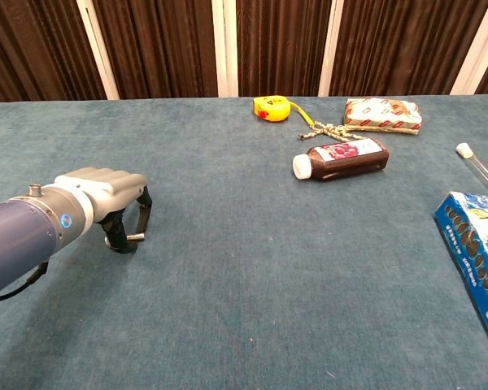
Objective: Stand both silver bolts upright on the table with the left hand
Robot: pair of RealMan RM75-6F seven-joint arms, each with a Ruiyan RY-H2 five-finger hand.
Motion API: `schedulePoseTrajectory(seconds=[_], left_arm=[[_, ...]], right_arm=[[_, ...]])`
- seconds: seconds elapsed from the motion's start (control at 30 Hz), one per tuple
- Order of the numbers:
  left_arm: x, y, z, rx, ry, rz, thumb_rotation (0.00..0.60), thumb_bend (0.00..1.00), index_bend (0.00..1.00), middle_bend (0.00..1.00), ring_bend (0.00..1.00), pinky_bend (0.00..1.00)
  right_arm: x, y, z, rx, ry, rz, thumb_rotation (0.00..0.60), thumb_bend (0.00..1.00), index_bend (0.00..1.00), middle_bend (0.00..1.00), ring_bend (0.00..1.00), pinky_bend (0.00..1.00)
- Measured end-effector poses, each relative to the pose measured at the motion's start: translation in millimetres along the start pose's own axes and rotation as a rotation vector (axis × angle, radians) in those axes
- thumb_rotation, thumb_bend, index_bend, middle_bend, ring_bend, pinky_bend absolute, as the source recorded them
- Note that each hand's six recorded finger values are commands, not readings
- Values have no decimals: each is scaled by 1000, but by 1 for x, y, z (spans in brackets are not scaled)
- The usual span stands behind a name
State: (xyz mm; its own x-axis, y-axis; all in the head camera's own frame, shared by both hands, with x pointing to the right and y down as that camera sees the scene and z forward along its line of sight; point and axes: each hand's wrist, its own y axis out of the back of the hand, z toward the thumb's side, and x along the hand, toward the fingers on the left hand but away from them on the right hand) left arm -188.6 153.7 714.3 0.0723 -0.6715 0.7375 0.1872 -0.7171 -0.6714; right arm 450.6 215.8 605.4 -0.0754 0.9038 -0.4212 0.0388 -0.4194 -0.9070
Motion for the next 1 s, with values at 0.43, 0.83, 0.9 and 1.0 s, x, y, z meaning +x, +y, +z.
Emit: schedulePoseTrajectory(seconds=[0.43, 0.83, 0.9, 1.0], left_arm=[[-1, 7, -4, -34, -9, 15, 600, 526, 571, 159, 0, 0], [-2, 22, -16, -196, -87, 48, 600, 535, 578, 161, 0, 0], [-2, 26, -18, -236, -108, 56, 600, 535, 578, 161, 0, 0], [-2, 29, -21, -290, -134, 62, 600, 535, 578, 161, 0, 0]], right_arm=[[0, 0, 1, -6, 4, 0, 600, 172, 162, 84, 121, 0], [1, -1, 2, -1, 5, 2, 600, 172, 162, 84, 121, 0], [0, -1, 3, -1, 6, 3, 600, 172, 162, 84, 121, 0], [1, -1, 3, -1, 6, 3, 600, 172, 163, 84, 121, 0]])
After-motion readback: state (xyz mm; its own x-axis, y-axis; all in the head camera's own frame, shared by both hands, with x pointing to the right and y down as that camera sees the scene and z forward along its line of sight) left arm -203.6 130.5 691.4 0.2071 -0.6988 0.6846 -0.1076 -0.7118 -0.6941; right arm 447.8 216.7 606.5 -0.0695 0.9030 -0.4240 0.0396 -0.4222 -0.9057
